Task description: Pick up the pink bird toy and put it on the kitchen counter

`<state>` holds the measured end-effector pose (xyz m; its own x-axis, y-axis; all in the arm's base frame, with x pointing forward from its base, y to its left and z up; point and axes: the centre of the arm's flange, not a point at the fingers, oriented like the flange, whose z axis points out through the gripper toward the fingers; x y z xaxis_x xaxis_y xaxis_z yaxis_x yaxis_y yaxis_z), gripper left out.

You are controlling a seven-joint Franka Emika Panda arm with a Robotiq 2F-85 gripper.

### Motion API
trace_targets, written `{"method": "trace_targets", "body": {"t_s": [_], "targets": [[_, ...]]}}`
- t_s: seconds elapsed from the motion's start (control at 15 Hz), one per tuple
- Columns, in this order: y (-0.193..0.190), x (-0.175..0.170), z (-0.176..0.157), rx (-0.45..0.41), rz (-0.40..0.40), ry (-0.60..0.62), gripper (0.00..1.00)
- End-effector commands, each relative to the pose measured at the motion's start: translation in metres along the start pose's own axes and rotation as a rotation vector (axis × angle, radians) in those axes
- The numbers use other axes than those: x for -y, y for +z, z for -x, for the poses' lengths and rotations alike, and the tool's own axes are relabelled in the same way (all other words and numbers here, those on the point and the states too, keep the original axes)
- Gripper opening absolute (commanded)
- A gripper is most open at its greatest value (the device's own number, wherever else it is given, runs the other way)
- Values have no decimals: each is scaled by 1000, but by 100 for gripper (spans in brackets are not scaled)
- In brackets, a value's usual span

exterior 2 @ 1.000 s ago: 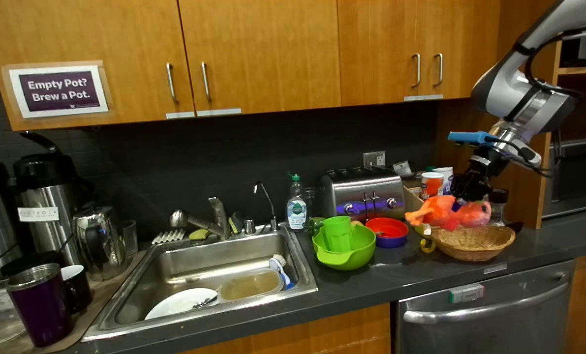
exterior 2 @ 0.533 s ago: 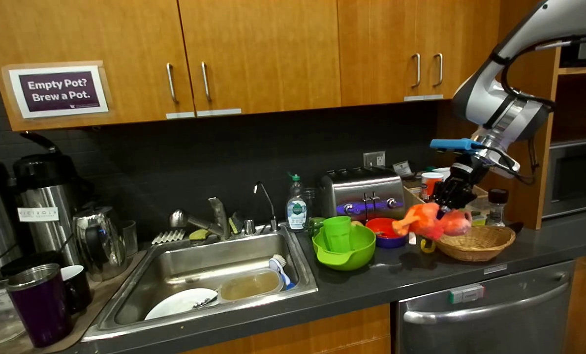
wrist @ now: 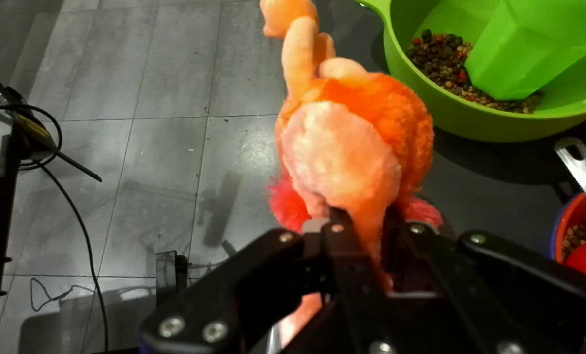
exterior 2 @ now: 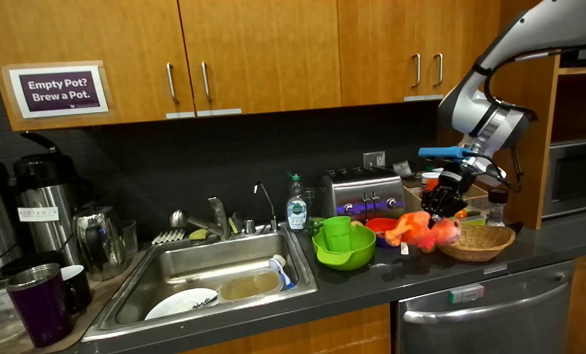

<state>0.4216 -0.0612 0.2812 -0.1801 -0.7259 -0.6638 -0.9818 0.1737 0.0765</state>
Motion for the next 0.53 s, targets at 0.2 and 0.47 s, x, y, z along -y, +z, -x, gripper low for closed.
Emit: {"method": "trace_targets", "body": {"t_s": [0.2, 0.47], "targets": [[29, 17, 24, 20, 81, -66, 4], [42, 21, 28, 17, 111, -78, 4]]}}
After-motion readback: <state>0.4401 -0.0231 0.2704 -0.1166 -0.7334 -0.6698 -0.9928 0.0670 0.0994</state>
